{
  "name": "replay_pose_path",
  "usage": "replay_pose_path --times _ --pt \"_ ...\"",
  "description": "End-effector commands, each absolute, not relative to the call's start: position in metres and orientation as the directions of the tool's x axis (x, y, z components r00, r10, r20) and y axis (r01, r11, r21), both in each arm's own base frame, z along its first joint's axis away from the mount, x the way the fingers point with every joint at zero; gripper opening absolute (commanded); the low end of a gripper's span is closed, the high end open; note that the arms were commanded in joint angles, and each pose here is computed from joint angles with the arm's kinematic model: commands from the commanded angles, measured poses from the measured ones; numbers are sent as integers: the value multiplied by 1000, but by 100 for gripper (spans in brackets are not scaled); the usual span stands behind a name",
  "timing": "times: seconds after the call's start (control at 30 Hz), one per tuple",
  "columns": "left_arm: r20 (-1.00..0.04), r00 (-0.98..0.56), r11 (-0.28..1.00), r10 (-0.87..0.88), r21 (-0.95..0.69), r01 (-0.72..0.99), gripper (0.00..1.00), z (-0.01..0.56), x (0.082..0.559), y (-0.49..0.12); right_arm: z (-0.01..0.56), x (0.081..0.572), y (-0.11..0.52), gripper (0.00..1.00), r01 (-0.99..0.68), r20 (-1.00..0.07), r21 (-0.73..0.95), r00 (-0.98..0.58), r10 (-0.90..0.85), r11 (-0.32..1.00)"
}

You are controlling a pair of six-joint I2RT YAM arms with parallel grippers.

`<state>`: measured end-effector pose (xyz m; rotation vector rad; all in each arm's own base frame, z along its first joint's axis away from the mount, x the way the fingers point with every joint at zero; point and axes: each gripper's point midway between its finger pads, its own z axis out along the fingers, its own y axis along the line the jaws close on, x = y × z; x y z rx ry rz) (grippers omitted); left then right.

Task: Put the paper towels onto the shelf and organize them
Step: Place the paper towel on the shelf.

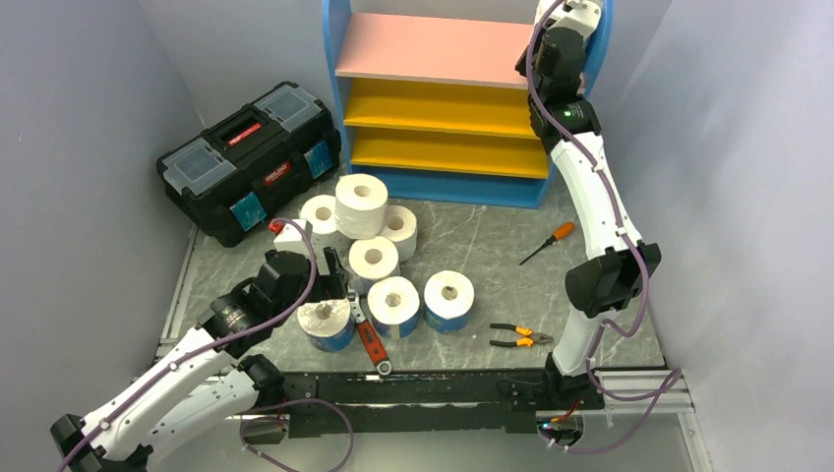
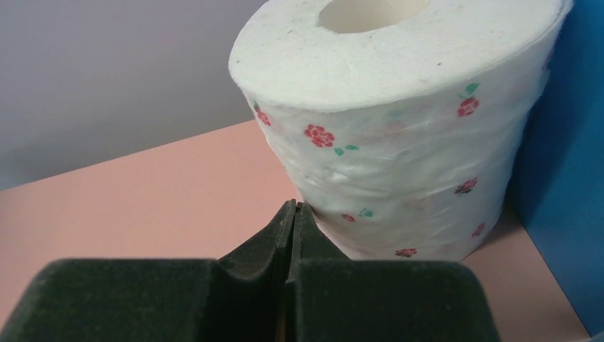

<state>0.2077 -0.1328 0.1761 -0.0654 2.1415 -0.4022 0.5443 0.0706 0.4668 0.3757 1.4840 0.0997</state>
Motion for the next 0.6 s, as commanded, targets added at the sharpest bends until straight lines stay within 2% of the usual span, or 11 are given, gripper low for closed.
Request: replay_pose_path --times 0.0,0.17,0.27,0.37,0.57 --pt "-821 -519 924 -237 -355 141 98 204 211 -139 505 521 84 4 28 -934 334 145 327 942" --pt "-830 -502 913 -244 -371 168 99 215 209 -140 540 487 139 49 -190 -929 293 174 326 937" --pt "-835 -485 911 -259 -378 165 99 221 207 -135 556 462 161 65 -269 -920 306 163 356 913" --pt "-841 -468 911 -273 -382 155 99 227 204 -129 559 436 177 73 -349 -908 343 115 403 872" --pt "-856 -414 922 -311 -377 86 99 234 200 -105 503 383 209 73 -472 -873 461 -91 478 752"
